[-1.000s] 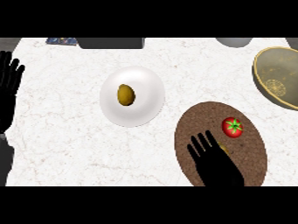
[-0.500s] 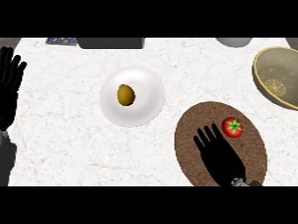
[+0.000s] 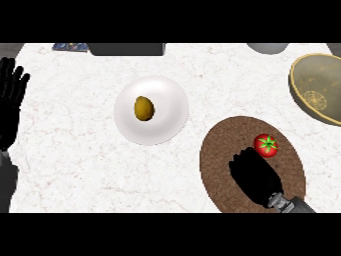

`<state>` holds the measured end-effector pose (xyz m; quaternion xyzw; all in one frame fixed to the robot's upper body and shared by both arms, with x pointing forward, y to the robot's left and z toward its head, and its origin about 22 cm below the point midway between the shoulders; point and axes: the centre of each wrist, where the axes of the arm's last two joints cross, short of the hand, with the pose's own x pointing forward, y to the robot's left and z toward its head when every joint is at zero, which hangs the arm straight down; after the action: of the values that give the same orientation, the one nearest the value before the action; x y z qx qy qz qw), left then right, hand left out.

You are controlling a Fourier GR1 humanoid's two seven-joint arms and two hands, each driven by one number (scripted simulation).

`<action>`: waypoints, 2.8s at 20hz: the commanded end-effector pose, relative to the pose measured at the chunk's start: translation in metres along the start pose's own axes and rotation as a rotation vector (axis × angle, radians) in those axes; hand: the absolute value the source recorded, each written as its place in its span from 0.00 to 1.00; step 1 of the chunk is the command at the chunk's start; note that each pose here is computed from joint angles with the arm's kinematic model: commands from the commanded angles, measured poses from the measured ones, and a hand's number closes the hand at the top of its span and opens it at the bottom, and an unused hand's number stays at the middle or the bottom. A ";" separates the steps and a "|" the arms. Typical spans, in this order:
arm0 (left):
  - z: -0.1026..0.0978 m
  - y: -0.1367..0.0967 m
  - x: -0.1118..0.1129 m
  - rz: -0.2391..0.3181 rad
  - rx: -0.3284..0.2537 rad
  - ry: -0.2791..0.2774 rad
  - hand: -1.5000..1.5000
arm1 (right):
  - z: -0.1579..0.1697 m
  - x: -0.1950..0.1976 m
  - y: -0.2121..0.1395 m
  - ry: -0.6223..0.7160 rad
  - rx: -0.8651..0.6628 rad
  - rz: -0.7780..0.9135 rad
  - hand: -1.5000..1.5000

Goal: Pick the squash from the placemat and place it in the bowl

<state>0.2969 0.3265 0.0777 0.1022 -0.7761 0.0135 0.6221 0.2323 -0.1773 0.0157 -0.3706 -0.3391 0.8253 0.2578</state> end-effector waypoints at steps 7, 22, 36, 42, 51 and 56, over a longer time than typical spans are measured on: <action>0.008 0.027 0.003 -0.030 0.101 0.007 0.50 | 0.053 -0.124 0.063 0.371 -0.009 -0.342 1.00; 0.013 0.026 0.002 -0.012 0.075 -0.009 0.50 | 0.250 -0.319 0.133 0.797 -0.352 -0.835 1.00; 0.005 -0.002 0.001 0.025 -0.031 -0.011 0.50 | 0.354 -0.378 0.117 0.560 -0.773 -1.088 1.00; 0.001 -0.012 -0.002 0.021 -0.021 -0.019 0.50 | 0.343 -0.392 0.097 0.499 -0.761 -1.158 1.00; -0.007 -0.002 0.001 0.003 -0.054 -0.024 0.50 | 0.264 -0.407 0.052 0.415 -0.588 -1.140 1.00; -0.003 -0.012 0.004 0.011 -0.044 -0.017 0.50 | 0.208 -0.406 0.036 0.376 -0.538 -1.175 1.00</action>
<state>0.3051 0.3192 0.0845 0.0873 -0.7824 0.0001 0.6167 0.2716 -0.5753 0.2755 -0.3607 -0.6255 0.3262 0.6102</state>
